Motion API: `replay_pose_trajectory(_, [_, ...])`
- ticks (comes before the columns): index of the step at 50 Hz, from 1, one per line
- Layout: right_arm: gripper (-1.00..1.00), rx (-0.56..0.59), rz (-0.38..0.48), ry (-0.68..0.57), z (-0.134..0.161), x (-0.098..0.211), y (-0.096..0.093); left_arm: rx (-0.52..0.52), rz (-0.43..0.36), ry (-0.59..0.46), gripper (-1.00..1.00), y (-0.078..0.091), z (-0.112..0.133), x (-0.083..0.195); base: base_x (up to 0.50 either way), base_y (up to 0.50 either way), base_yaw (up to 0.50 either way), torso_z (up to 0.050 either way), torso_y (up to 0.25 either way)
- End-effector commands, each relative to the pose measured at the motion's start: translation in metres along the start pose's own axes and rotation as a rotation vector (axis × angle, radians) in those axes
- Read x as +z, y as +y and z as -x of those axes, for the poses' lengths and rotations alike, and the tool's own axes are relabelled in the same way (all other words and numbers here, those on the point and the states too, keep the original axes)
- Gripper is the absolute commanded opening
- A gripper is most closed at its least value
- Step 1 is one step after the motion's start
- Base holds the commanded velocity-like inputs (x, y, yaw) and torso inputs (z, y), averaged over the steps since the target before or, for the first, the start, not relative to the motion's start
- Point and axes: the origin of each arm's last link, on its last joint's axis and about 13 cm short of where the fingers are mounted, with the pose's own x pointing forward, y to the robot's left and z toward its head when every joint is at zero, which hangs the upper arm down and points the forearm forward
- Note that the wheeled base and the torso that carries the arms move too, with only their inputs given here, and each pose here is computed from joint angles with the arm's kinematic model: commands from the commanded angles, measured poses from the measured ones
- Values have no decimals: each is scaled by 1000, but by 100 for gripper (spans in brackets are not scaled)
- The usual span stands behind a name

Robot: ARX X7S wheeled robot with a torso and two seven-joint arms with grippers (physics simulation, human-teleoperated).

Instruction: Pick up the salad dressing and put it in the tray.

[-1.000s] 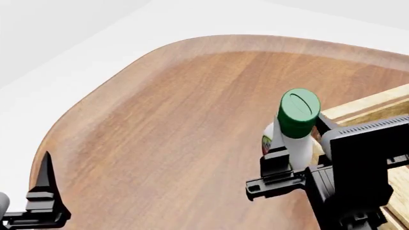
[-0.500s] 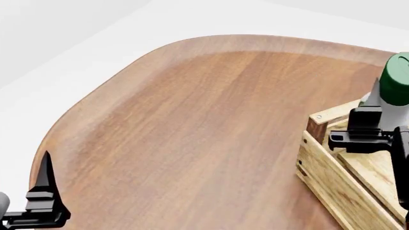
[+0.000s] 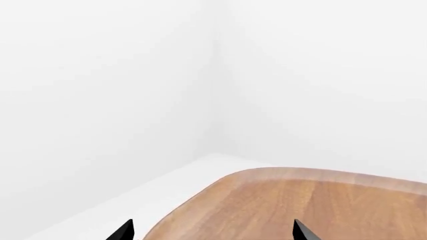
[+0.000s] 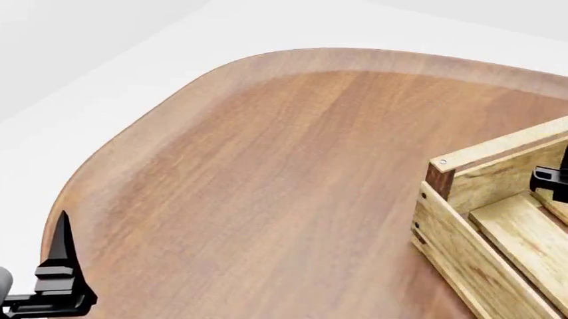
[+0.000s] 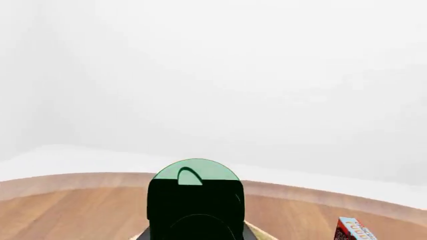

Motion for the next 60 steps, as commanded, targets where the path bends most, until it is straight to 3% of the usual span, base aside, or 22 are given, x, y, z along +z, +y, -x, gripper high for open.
replay_pose_trajectory(1, [-100,-133,15,40,-17,-11,-14,1,-1,0,100,0,0,0,0,0,0,0,0])
replay_pose_trajectory(21, [-100,-247,42,132,-39,-65,-31,0,-8,-5,100,0,0,0,0,0,0,0,0])
replay_pose_trajectory(37, [-100,-304,33,174,-44,-120,-34,-7,-20,-8,100,-1,-1,1,0,0,0,0,1])
replay_pose_trajectory(60, [-100,-331,12,263,-34,-161,-33,-4,-26,-2,100,-1,-1,-2,0,0,0,1,0])
